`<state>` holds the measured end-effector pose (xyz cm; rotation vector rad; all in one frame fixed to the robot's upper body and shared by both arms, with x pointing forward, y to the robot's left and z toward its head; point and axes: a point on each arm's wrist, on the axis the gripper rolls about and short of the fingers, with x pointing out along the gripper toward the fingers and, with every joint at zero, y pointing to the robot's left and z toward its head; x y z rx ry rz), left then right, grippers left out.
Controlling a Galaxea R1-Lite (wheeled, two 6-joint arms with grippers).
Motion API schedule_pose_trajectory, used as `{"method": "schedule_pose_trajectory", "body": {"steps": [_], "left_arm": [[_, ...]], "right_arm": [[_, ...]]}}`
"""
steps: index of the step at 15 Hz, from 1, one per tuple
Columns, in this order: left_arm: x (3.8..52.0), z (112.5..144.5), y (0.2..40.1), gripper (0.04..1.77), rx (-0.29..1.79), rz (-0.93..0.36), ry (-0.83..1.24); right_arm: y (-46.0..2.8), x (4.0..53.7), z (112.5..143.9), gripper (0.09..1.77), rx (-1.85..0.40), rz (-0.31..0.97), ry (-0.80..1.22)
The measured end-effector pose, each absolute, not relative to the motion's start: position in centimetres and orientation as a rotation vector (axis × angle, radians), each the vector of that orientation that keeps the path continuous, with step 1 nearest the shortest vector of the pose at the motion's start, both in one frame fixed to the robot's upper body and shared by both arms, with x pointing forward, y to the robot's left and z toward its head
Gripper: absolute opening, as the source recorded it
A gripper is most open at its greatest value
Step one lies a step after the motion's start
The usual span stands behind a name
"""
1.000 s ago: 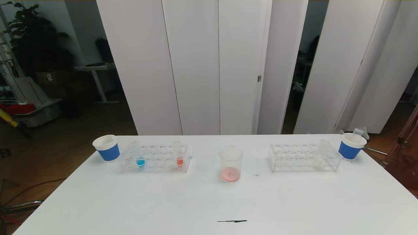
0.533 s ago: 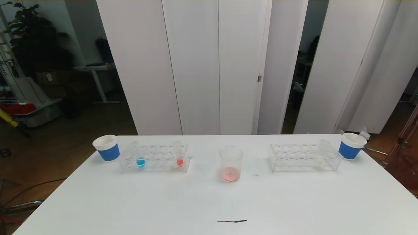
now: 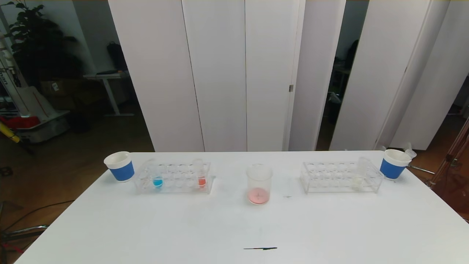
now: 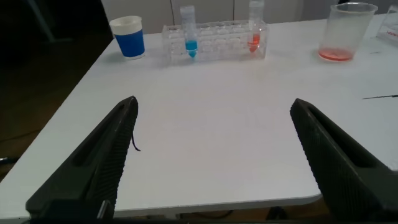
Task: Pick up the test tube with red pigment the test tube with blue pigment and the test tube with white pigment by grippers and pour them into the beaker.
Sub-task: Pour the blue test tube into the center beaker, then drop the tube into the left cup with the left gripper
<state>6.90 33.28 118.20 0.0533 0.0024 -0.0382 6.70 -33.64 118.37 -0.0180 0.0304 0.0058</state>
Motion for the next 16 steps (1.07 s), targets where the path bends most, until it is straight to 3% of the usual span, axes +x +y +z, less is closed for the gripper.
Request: {"method": "schedule_pose_trajectory", "body": {"steps": [10,16], "left_arm": [[6.8,118.5,33.3,1.75,0.054,-0.029,-0.015],[5.1,123.4,33.3,1.75,0.06,-0.035,-0.105]], "right_arm": [[-33.6,6.7,118.4,1.75,-0.018,0.005,0.031],[-33.6,6.7,118.4,1.75,-0.018,0.006,0.03]]}}
